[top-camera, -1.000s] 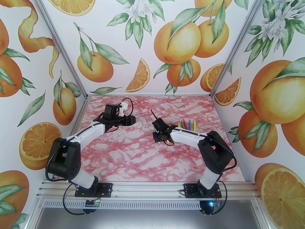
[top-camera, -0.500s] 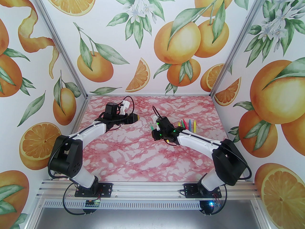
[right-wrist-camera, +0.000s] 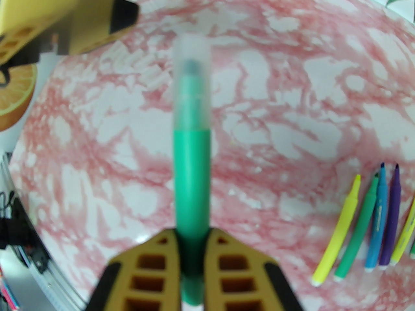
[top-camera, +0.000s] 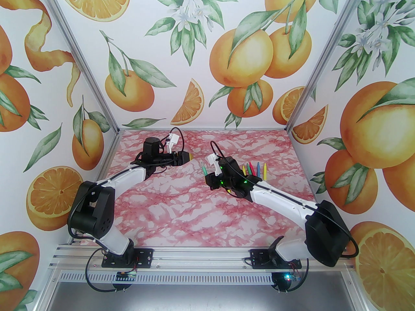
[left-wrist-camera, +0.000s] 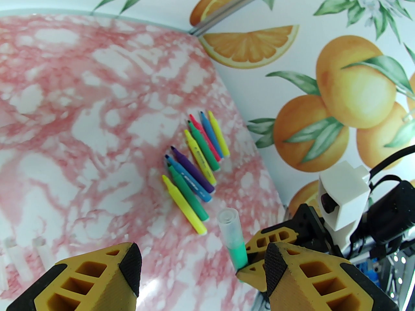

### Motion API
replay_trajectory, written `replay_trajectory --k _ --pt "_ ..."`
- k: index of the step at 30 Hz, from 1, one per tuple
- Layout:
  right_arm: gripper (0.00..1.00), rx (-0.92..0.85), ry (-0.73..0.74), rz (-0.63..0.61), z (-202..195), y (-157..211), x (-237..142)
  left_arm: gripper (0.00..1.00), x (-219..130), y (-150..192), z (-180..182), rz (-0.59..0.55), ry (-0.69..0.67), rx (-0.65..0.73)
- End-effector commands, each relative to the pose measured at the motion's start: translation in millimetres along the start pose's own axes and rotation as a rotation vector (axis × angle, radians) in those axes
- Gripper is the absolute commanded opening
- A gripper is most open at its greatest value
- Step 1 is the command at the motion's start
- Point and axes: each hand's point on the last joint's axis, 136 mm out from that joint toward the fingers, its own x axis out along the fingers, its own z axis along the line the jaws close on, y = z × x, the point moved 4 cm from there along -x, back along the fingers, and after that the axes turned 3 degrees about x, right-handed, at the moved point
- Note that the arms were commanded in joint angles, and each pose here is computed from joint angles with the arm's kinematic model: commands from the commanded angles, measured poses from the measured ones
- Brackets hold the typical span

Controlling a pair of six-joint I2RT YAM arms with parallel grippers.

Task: Open the pen caps

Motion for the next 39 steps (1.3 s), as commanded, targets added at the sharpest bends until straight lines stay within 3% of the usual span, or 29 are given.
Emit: replay_trajectory --k 1,14,18,33,39 --pt "0.09 -0.031 -0.066 -0.042 12.8 -8.2 -7.2 0.67 8.1 4.4 -9.0 0.027 0.072 0.028" --pt "0.08 -0.041 -0.089 -0.047 16.7 -10.9 -9.0 0.62 31.0 11.9 -28.9 0.086 0.142 0.069" --pt "0.08 -0.045 -0.098 -0.040 18.0 -9.9 -8.2 0.53 37.9 12.0 -33.1 0.095 0.157 0.075" --pt "0.08 -0.059 -0.117 -0.018 21.4 -5.6 -5.7 0.38 43.3 8.4 -37.3 0.086 0.169 0.072" --pt "0.08 -0.060 -0.115 -0.021 21.8 -6.2 -7.4 0.25 43.0 6.2 -39.1 0.079 0.174 0.075"
